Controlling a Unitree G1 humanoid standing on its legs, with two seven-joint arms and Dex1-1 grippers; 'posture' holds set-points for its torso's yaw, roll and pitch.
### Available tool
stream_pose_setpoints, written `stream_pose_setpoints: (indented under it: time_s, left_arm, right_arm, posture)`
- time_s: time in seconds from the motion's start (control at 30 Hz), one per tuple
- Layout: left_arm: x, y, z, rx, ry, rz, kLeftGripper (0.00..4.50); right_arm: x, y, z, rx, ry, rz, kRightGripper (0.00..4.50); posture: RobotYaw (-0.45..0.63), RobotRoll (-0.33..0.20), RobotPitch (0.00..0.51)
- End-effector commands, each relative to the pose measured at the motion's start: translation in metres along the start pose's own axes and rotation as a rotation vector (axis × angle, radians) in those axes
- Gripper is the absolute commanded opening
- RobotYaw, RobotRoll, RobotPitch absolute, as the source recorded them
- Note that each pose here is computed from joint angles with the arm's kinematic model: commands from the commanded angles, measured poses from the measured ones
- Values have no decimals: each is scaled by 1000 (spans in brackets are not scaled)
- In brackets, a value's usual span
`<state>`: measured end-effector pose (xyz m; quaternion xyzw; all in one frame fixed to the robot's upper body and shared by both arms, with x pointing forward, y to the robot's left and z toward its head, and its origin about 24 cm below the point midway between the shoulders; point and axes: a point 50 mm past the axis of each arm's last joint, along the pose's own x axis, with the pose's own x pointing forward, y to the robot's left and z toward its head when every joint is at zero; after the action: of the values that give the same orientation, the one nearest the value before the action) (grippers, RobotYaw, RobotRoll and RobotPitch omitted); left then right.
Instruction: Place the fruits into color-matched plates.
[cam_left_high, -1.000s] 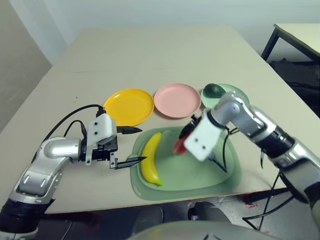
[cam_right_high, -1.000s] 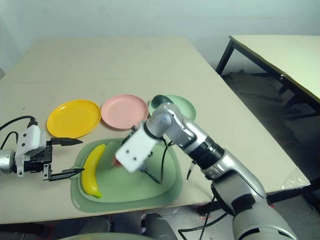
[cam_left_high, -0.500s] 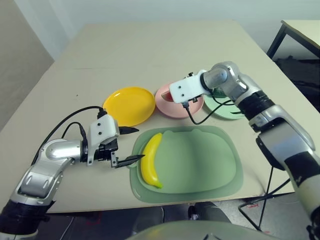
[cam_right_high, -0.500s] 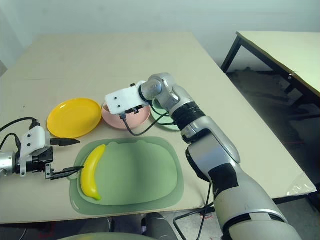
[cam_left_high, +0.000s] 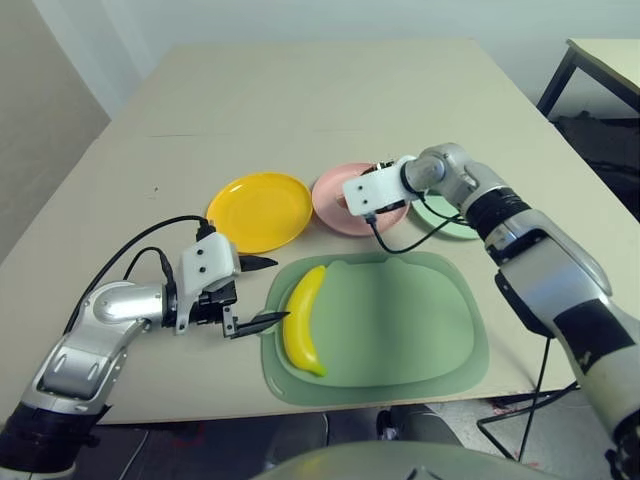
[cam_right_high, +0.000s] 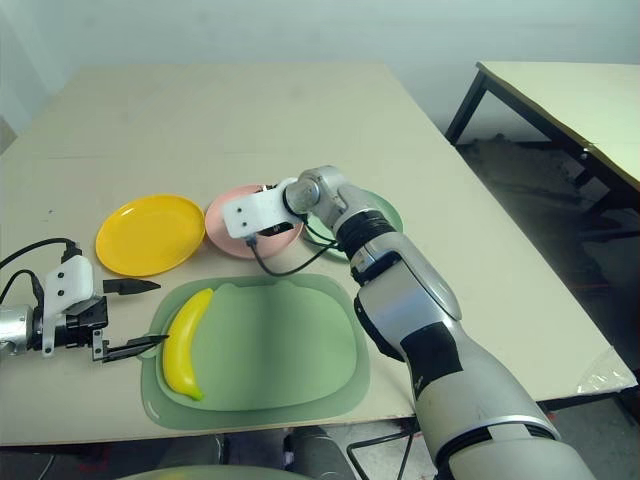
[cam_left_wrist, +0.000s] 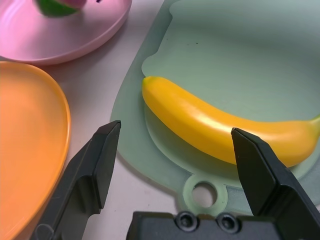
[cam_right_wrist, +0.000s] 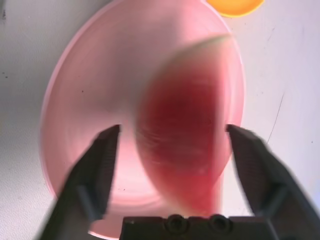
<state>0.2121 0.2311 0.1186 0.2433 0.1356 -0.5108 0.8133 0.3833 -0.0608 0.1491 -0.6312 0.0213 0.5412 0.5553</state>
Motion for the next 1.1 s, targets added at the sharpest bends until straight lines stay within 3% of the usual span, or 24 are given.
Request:
stream_pose_setpoints:
  time_s: [0.03,0.27,0.4,0.53,0.7,0.87,1.0,1.1]
  left_arm:
    - [1,-2,0,26,15,-17,4500]
    - [-2,6,9,116,15,-27,4500]
    - [0,17,29,223,-28,-31,4500]
    - [4,29,40,394,20,-107,4500]
    - [13,36,60,544,5,-226,4500]
    - [27,35,73,652,19,-355,4500]
    - [34,32,71,745,77,-472,4500]
    - [43,30,78,809,74,-541,4500]
  right_arm:
    - [-16,-13,0,-13,-16,-35,4460]
    - [-59,-8,5,136,-203,-14,4460]
    - [-87,19,31,515,-544,39,4460]
    - [-104,67,37,678,-658,100,4460]
    - [-101,109,39,791,-682,40,4460]
    - [-88,122,51,858,-717,-100,4460]
    - [-75,129,48,890,-710,-277,4460]
    - [-63,149,43,886,-682,-324,4460]
  posture:
    - [119,0,37]
    - [118,0,41]
    - [106,0,39]
    - [86,0,36]
    - [71,0,35]
    - [69,0,35]
    - [82,0,34]
    - [92,0,34]
